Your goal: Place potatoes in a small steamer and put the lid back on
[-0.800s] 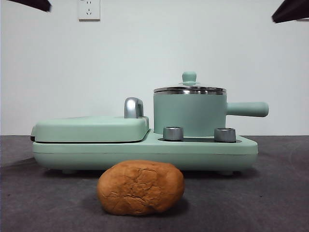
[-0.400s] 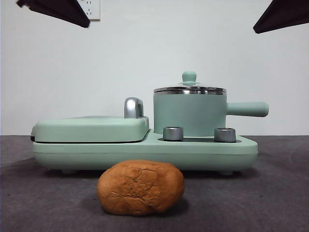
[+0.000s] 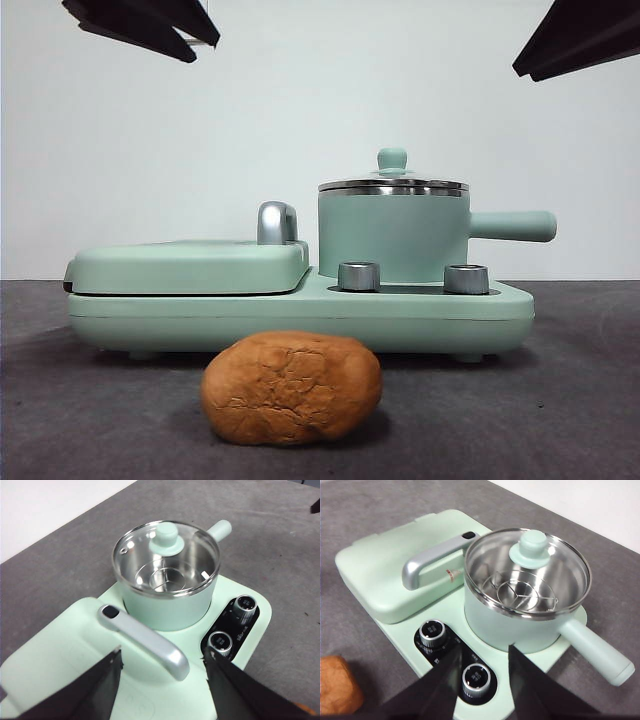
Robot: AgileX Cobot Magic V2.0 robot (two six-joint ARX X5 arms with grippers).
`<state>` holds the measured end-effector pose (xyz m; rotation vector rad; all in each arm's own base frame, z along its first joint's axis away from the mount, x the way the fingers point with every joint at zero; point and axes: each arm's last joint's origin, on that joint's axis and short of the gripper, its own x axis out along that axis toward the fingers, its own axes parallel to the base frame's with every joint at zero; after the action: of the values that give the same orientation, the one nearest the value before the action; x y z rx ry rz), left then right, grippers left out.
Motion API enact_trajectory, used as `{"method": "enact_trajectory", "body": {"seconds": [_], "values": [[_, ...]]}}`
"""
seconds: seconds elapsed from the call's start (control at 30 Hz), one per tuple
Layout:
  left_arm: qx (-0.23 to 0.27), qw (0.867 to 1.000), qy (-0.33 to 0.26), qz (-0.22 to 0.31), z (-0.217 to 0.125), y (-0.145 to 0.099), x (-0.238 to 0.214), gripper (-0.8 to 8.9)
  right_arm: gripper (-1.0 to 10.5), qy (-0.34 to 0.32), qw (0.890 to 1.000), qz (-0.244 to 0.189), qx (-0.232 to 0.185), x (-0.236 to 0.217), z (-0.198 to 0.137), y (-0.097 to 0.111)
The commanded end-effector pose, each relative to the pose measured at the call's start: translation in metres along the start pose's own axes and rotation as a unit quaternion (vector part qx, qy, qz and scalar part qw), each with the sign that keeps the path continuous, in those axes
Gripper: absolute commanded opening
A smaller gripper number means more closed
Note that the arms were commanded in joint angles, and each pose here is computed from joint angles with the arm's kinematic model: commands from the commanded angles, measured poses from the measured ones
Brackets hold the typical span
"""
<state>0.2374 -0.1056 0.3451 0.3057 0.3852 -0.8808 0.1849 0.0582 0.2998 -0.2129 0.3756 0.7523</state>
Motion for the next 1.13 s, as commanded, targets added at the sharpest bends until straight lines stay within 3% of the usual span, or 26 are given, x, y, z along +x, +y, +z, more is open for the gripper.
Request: {"method": "enact_trajectory", "body": {"seconds": [0.03,0.33,0.7,1.13], "values": [[0.021,1.000,-0.021,-0.003,0.009,0.000,0.004,2.68,1.6,0.005,1.000,-0.004,-0.007,0.001,0.005,0.001],[0.057,0.995,-0.082,-0.008,0.021,-0.001,0.038,2.68,1.8,0.031,0.999,-0.022,-0.001,0.001,0.001,0.002],[0.048,0.992,-0.114,-0.009,0.015,-0.004,0.106,2.68,1.8,0.027,0.999,-0.026,-0.004,0.001,0.002,0.001],[-0.007,0.990,-0.135,-0.028,0.039,0.008,0.173,2.69,1.8,0.026,0.999,-0.037,-0.001,0.001,0.002,0.001]]}}
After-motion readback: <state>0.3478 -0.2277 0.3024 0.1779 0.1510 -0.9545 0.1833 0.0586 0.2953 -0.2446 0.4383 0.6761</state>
